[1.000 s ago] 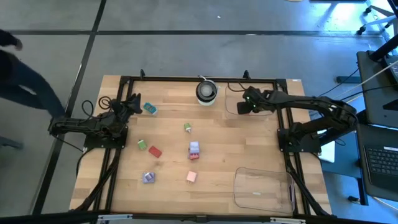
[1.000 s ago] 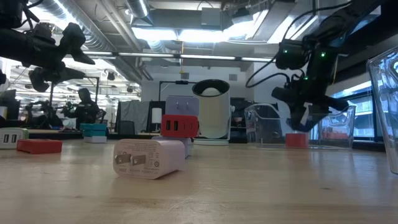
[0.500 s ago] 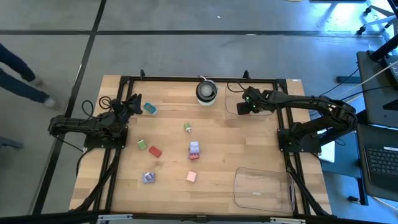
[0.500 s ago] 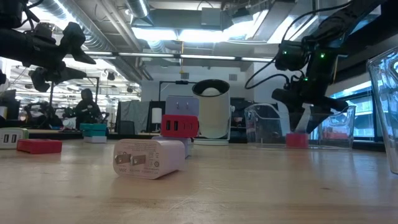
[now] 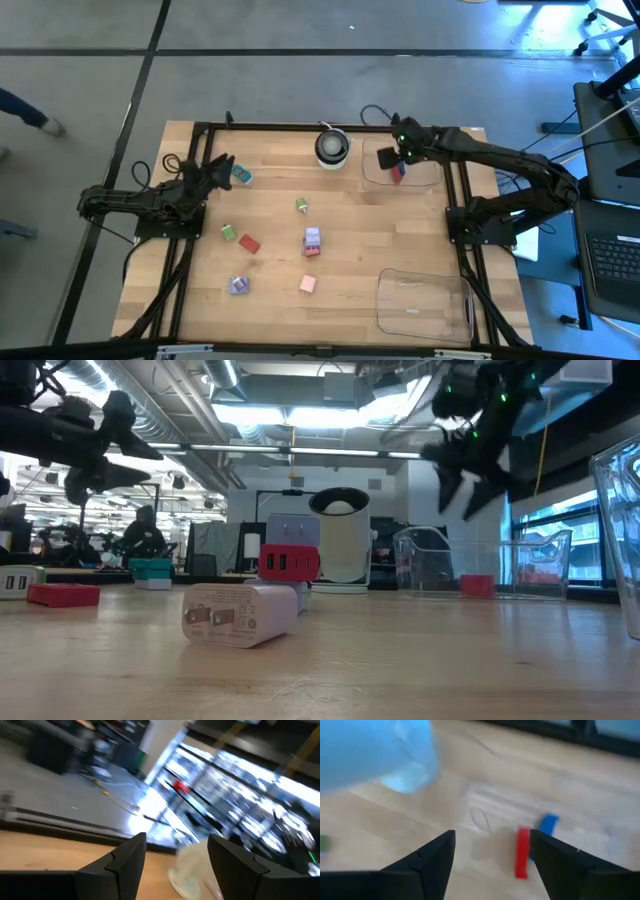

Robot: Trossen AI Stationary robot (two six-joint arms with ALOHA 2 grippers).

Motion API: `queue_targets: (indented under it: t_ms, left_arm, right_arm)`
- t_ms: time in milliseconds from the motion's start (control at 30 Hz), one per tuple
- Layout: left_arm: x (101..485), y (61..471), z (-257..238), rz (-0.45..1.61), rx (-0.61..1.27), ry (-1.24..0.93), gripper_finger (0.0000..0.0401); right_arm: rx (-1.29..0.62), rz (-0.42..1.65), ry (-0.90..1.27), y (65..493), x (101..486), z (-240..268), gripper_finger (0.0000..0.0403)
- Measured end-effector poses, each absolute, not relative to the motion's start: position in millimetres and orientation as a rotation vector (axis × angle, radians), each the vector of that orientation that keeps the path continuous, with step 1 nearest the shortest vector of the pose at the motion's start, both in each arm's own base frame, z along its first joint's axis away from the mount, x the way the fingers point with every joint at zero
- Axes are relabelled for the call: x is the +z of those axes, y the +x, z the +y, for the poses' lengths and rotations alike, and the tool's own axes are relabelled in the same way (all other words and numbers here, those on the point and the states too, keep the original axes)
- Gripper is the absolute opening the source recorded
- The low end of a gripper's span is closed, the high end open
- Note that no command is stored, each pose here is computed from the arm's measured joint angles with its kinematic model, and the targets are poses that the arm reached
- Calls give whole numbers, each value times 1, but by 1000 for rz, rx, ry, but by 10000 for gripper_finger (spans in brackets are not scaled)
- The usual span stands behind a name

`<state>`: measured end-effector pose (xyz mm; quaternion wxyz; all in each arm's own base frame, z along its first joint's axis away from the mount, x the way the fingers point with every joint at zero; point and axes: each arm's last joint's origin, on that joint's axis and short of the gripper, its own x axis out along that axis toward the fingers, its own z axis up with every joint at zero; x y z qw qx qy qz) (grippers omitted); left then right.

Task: Pick & Place Office items
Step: Put the light blue digital timer into the top transparent bin

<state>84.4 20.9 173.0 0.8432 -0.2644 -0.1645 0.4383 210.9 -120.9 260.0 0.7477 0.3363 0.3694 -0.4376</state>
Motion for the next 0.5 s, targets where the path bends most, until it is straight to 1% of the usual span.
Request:
queue_targets:
  t_ms: [167,267,500]
  left_arm:
    - [185,85,18,-320,776,-520,210]
    - [194,85,18,-315,738,-501,210]
    - [217,92,15,-266,643,-497,210]
  right_arm:
    - [-890,725,666,221,294,-121,249]
    - [-865,696,641,224,306,-120,248]
    - [-836,682,631,228,313,-115,248]
